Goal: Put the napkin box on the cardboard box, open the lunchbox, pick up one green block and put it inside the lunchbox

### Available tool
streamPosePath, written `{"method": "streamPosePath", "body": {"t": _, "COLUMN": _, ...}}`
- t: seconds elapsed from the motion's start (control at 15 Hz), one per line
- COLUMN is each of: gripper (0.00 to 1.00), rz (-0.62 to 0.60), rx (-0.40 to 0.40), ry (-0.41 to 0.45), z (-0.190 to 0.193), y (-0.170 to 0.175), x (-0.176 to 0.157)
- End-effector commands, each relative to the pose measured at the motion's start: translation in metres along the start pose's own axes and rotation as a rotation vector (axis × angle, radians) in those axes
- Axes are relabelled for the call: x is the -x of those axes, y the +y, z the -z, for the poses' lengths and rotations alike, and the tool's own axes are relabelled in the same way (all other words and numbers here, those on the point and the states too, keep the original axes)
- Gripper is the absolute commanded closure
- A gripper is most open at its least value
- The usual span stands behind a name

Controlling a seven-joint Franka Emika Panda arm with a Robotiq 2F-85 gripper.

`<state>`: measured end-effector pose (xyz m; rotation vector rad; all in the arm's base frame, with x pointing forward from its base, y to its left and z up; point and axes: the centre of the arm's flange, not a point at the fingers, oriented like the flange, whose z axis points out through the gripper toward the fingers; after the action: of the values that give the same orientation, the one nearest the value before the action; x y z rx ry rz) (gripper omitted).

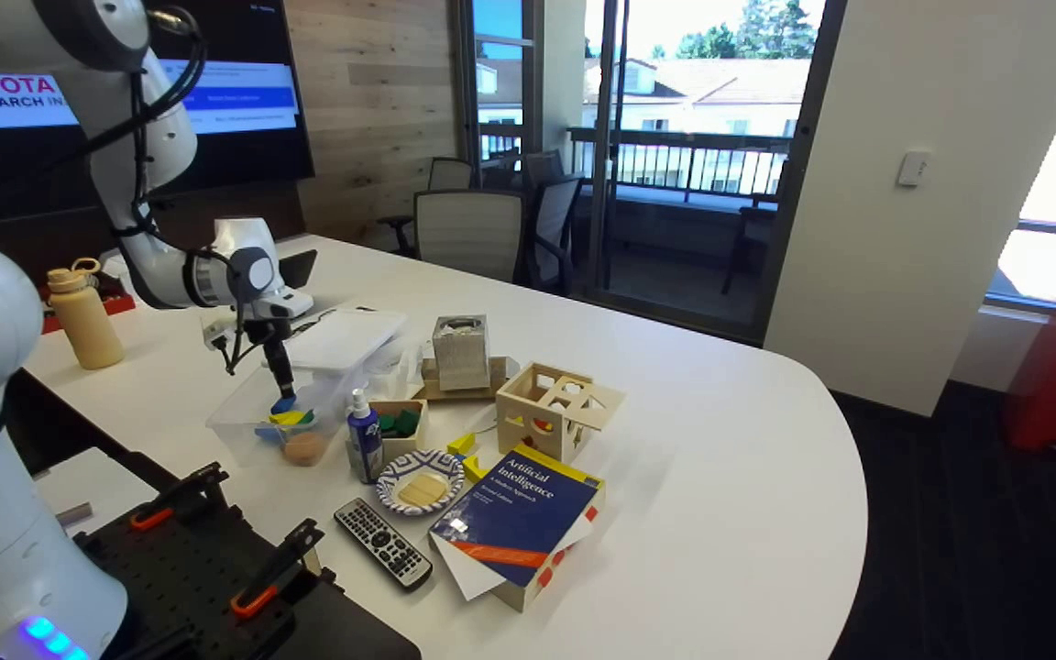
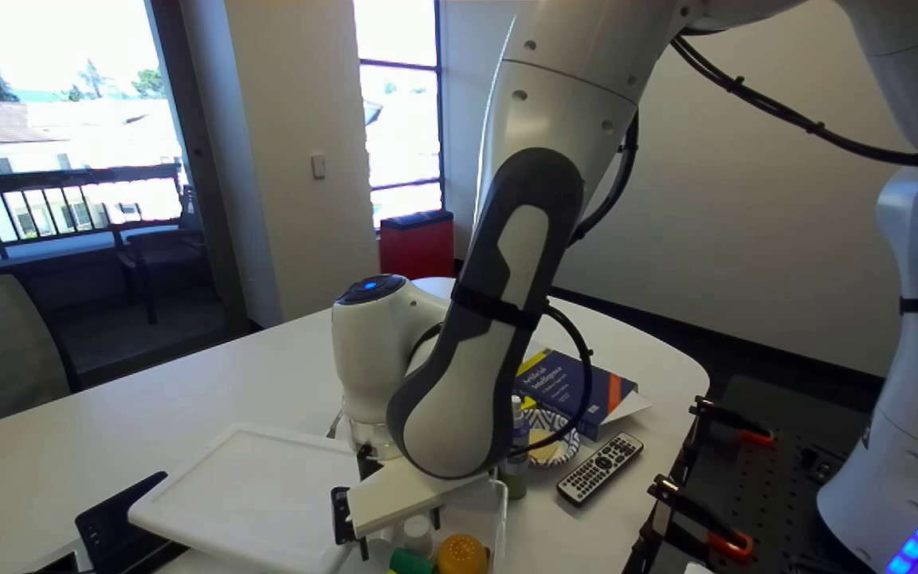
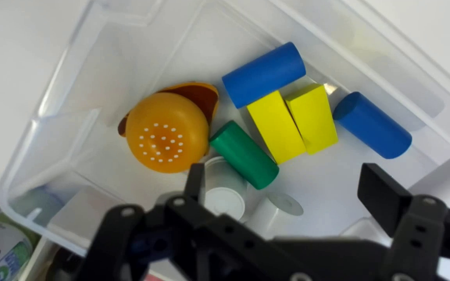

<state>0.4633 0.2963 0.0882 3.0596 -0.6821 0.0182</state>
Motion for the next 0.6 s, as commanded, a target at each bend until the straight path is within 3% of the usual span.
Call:
{"method": "streamPosePath", "body": {"t": 0.0, "gripper": 0.00, "rz": -0.021, "rx": -0.017, "ry": 0.045, "z": 0.015, "y": 0.006, "x": -0.017}}
{"method": "streamPosePath", "body": {"t": 0.53, "gripper": 0.00, "rz": -0.305, "rx": -0.041, "ry": 0.205, "z": 0.039, "y": 0.059, "x": -0.100}}
